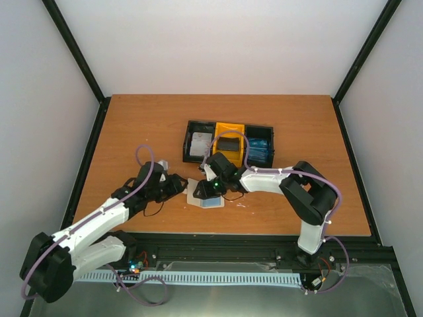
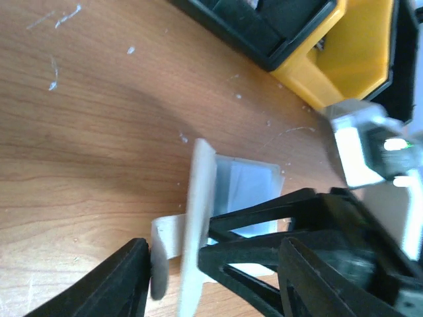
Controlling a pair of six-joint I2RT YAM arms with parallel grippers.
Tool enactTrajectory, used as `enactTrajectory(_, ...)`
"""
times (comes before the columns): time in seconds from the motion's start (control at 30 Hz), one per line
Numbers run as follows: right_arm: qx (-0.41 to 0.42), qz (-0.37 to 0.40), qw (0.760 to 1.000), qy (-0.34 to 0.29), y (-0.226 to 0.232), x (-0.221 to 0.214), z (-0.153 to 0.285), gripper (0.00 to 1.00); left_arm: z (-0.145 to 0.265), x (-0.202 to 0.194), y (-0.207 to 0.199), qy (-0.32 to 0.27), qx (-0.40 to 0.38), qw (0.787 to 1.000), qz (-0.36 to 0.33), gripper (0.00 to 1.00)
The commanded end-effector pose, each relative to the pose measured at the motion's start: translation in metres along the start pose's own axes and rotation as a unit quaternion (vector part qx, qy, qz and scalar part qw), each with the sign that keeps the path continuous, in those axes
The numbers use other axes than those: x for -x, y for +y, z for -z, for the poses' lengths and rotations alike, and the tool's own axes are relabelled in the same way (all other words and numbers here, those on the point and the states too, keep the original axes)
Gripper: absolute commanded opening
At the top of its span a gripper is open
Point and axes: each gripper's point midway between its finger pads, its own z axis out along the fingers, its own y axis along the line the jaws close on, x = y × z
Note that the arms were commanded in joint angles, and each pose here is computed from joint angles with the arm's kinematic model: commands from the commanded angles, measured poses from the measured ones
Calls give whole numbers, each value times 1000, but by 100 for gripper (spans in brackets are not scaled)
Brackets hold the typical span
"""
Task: Put the credit cards into the card holder
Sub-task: Open the card holder at the center of the board.
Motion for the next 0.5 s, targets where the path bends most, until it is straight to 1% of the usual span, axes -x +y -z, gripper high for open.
enactTrajectory(0.0,-15,3,1000,3,-4,0,-9,32,11,10,-11,-27,-24,999,-20,51)
enactTrajectory(0.13,-39,-16,999,7,-18,-4,-15,30,7,3,-15,-13,-45,999,-25,41)
enactTrajectory(0.23,-46,-23,999,9,-21,-5,-18,29,4,0,-17,-3,-55,998,-28,35)
enactTrajectory(0.37,-55,-23,998,6,-23,-1,-18,30,7,-1,-21,-4,-71,997,-31,35)
enactTrajectory(0.47,-62,-25,998,0,-24,3,-16,29,13,4,-25,-21,-78,996,-36,36)
